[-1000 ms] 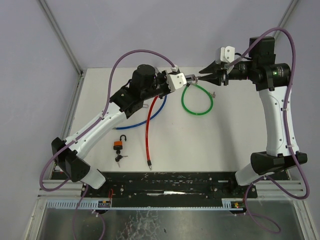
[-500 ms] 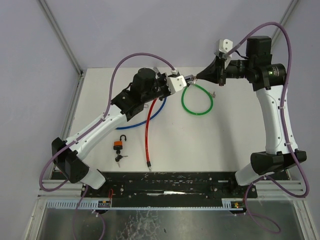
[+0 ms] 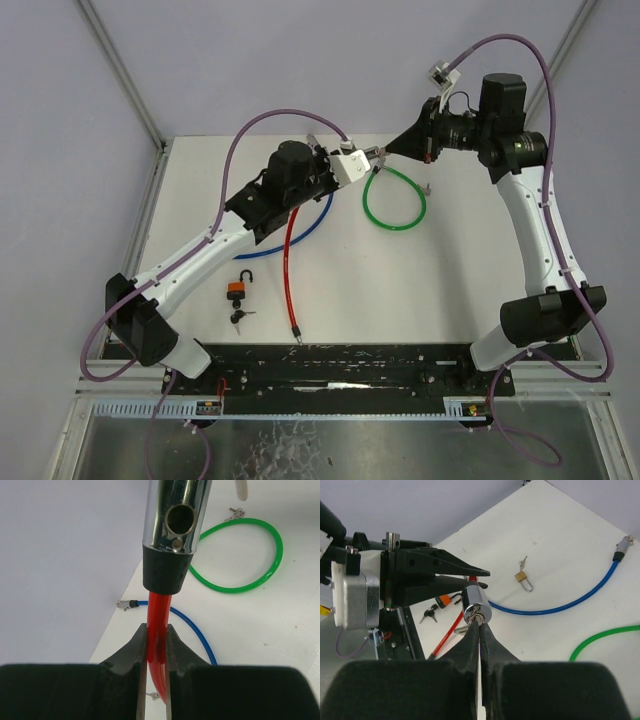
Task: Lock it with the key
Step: Adjust the key in the lock.
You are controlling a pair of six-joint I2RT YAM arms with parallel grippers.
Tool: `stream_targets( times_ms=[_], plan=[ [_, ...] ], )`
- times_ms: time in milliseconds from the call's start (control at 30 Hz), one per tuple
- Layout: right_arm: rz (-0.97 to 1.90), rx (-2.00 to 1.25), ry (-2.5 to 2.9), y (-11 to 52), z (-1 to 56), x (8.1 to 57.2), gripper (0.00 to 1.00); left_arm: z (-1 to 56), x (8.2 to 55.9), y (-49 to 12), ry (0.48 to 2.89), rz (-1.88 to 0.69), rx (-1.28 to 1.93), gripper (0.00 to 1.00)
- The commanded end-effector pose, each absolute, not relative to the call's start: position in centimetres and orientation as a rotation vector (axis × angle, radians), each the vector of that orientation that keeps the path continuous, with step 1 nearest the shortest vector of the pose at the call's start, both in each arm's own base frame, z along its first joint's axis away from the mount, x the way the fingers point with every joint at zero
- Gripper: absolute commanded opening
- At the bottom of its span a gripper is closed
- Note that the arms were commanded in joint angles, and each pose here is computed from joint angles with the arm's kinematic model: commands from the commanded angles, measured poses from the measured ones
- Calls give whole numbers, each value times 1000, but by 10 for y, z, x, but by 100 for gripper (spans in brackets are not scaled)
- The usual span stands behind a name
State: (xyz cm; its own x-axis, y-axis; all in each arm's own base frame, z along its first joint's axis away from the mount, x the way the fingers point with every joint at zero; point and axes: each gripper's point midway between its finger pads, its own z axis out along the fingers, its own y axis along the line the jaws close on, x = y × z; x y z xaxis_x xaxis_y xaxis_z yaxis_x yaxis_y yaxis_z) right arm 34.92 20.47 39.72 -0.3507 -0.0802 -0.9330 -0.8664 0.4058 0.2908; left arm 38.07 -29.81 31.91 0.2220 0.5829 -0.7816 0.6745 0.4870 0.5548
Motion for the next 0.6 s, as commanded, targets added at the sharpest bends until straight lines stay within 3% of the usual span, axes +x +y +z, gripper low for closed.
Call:
stream_targets(
  times_ms=[0,300,567],
  plan=[
    [1150,-678,1789,212,411,357,0,383,380,-306,1252,-80,1061,0],
    [1181,-727,1775,215,419,354,0,388,377,-305,1237,-84,1049,0],
    [1025,-950,1610,209,433,345,43,393,374,-302,1226,-94,1032,0]
  ],
)
